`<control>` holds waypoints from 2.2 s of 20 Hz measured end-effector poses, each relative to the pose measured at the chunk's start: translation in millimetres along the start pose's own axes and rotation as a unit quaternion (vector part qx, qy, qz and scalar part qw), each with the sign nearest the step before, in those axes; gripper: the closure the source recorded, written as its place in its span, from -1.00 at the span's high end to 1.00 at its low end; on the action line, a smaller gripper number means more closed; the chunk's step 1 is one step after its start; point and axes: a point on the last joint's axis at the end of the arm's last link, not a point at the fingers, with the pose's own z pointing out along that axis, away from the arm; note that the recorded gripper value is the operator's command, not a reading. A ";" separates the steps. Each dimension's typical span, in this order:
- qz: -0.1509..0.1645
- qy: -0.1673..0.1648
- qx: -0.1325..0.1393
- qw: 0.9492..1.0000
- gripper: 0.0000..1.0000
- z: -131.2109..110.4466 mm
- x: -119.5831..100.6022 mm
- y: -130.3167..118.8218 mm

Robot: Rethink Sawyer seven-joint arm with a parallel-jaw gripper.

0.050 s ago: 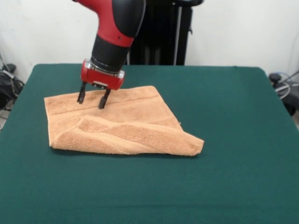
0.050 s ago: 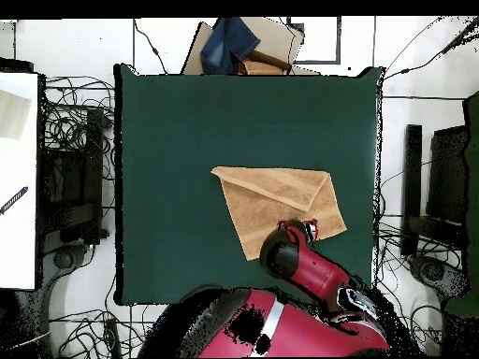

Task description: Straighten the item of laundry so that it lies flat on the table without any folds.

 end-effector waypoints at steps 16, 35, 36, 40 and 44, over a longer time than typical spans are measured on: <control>-0.001 0.009 -0.004 1.000 1.00 9.1 9.1 7.7; 0.019 0.017 0.007 1.000 1.00 9.3 4.0 10.5; 0.020 0.017 0.007 1.000 1.00 9.3 3.9 10.7; 0.025 0.019 0.010 0.999 1.00 8.8 2.2 11.7; 0.032 0.020 0.012 0.999 1.00 7.7 -2.5 14.5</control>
